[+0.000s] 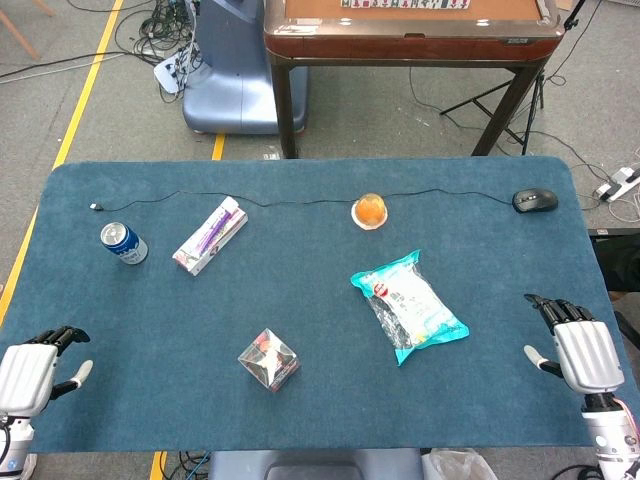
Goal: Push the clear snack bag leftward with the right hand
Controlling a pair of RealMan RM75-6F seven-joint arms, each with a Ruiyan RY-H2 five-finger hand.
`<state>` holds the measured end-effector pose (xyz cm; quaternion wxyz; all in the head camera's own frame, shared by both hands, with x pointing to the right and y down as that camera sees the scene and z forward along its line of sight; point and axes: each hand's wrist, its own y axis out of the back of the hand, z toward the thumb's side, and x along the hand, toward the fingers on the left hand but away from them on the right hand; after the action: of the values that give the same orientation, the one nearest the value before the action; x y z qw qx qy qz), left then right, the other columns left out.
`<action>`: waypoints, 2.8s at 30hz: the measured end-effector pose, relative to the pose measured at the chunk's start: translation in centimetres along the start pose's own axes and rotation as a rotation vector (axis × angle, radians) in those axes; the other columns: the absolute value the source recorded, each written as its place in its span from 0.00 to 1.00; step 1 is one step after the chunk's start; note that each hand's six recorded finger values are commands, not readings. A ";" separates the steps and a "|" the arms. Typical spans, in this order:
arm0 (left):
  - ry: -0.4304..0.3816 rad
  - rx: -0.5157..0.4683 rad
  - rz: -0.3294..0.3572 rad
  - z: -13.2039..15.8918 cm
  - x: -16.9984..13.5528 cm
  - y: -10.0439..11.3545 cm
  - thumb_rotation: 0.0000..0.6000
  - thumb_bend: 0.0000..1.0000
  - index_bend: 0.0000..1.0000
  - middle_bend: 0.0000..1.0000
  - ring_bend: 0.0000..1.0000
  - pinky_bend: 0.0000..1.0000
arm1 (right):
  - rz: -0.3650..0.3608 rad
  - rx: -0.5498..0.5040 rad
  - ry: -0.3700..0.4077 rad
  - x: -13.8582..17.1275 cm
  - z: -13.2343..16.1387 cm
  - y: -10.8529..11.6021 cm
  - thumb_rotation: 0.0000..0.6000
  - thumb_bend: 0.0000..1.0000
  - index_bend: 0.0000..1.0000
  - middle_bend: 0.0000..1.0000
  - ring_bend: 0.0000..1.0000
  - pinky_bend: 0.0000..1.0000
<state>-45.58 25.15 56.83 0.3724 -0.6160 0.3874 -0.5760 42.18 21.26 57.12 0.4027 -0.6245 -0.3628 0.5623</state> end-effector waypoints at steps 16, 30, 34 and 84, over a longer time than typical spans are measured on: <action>0.028 -0.002 0.012 -0.7 -0.4 0.4 1.00 0.25 0.45 0.44 0.47 0.62 | -0.003 0.006 0.020 -0.5 0.5 0.0 1.00 0.16 0.23 0.32 0.26 0.39; 0.025 -0.011 -0.012 -0.8 0.0 -0.3 1.00 0.25 0.45 0.44 0.47 0.62 | -0.019 0.098 0.074 -2.3 1.4 0.0 1.00 0.00 0.11 0.09 0.03 0.17; 0.034 -0.013 -0.011 -1.1 0.1 -0.2 1.00 0.25 0.45 0.44 0.47 0.62 | -0.028 0.162 0.118 -3.7 2.0 0.2 1.00 0.00 0.01 0.02 0.00 0.11; 0.118 -0.062 0.030 -4.1 -0.5 1.5 1.00 0.25 0.45 0.44 0.47 0.62 | 0.158 0.358 0.384 -9.5 12.4 -11.0 1.00 0.00 0.00 0.00 0.00 0.00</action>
<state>-49.78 24.86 55.48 0.3382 -0.5862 0.4358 -0.5933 28.89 18.31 70.52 0.5231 -0.6647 -0.1248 0.5186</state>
